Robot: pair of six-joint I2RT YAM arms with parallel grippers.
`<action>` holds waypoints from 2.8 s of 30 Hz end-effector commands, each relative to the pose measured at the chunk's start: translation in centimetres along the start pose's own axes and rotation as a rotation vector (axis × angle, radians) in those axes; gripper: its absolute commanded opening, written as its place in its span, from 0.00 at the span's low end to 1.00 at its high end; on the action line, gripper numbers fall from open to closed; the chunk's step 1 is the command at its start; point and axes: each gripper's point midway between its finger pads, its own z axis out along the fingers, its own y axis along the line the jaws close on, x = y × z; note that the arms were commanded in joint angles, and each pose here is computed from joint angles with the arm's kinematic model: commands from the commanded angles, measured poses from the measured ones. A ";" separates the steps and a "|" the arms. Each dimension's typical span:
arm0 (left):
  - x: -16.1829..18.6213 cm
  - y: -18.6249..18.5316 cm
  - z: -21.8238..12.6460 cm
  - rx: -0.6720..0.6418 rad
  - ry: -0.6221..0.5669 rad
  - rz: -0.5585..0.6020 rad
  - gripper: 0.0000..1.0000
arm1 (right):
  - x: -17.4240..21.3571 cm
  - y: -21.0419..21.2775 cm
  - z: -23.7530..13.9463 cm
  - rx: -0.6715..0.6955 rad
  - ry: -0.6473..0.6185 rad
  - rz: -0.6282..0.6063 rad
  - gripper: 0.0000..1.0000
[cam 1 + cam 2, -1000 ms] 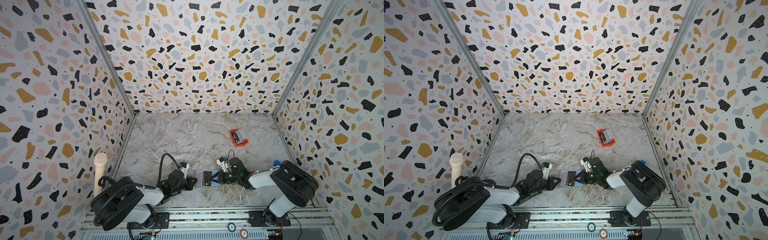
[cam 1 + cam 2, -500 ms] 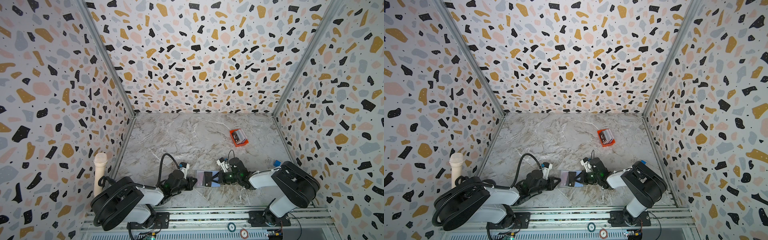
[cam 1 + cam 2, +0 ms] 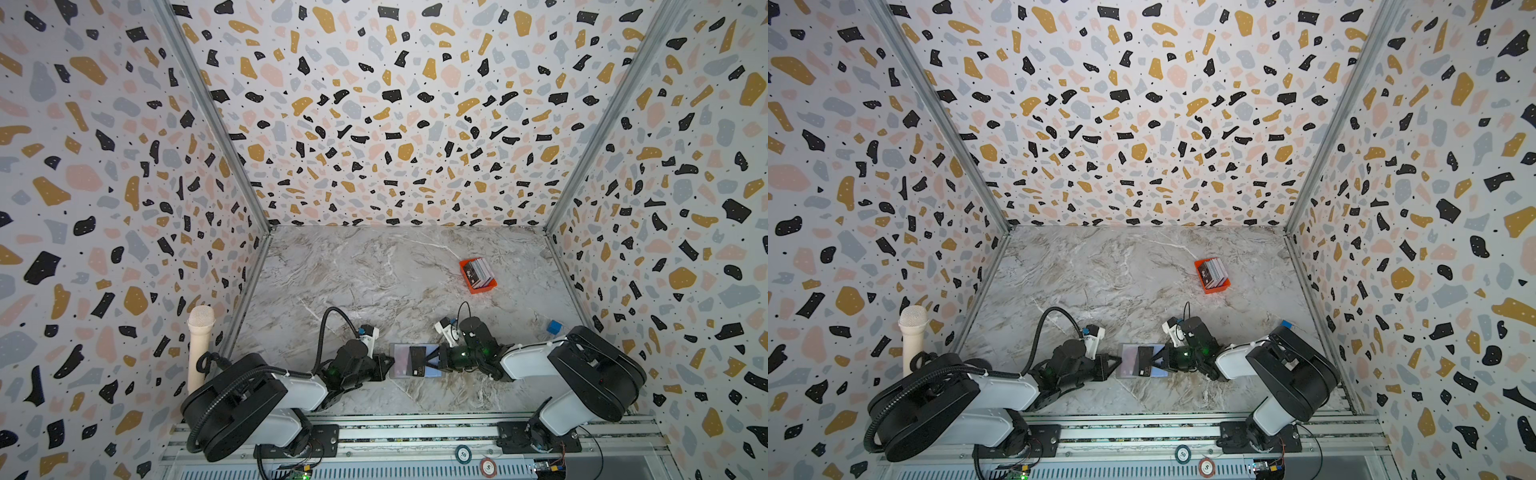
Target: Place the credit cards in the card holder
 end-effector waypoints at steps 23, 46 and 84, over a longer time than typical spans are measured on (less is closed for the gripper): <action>0.8 0.0 0.3 0.019 0.028 -0.003 0.00 | 0.8 -1.2 0.3 0.036 0.045 0.037 0.00; 0.8 0.3 0.3 0.000 0.028 0.003 0.00 | 1.5 -1.8 -0.5 0.088 0.108 0.003 0.00; 0.8 -0.2 0.0 0.030 0.024 -0.021 0.00 | 0.6 -1.0 3.8 0.064 0.136 -0.028 0.00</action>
